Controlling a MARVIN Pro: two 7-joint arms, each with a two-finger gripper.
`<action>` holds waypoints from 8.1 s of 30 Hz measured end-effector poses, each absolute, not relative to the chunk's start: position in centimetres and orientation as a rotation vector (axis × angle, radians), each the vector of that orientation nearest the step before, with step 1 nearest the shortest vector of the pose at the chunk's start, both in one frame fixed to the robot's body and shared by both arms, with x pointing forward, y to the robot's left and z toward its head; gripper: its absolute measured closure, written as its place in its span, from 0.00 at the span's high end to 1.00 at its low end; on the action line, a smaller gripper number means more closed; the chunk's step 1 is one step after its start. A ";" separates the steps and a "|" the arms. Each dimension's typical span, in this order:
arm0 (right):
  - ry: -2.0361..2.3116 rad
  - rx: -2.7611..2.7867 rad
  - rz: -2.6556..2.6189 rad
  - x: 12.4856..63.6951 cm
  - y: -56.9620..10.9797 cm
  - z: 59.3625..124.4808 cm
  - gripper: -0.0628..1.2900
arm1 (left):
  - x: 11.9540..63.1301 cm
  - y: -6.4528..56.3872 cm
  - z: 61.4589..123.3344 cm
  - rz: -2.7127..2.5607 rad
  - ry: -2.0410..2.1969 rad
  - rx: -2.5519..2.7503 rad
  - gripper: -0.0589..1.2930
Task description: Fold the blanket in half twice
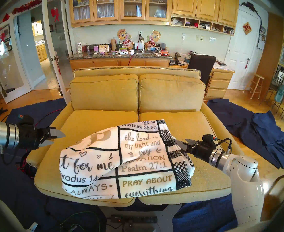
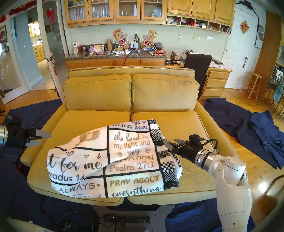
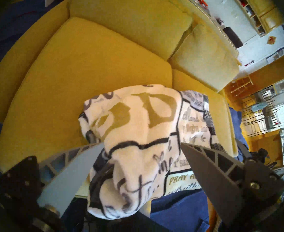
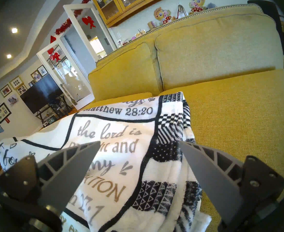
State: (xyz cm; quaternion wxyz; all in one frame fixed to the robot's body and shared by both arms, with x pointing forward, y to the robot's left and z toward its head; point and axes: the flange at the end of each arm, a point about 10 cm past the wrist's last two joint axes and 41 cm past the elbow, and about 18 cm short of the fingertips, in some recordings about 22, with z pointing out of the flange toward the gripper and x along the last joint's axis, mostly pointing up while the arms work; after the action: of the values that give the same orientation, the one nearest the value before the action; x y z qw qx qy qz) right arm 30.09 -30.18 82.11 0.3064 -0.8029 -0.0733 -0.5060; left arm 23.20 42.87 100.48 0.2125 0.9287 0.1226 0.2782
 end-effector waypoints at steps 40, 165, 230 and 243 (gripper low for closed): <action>-0.184 -2.119 -1.337 29.7 -30.3 81.7 0.95 | 20.3 37.0 95.5 1.084 -0.151 2.595 0.96; -0.278 -2.167 -1.352 27.7 -31.7 84.5 0.95 | 27.2 42.0 80.1 0.576 0.212 2.512 0.96; -0.359 -2.114 -1.405 23.2 -32.0 88.5 0.95 | 34.6 48.8 87.2 0.876 0.339 2.426 0.23; -0.362 -2.114 -1.405 23.2 -32.0 88.5 0.95 | 35.8 53.9 92.2 0.988 0.430 2.420 0.22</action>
State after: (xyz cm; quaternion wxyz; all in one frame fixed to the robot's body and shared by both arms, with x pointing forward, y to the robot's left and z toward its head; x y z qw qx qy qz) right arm 23.25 -32.04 88.50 0.2848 -0.7904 -0.1353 -0.5251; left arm 35.76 53.93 92.20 0.2440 0.8859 0.1574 0.3618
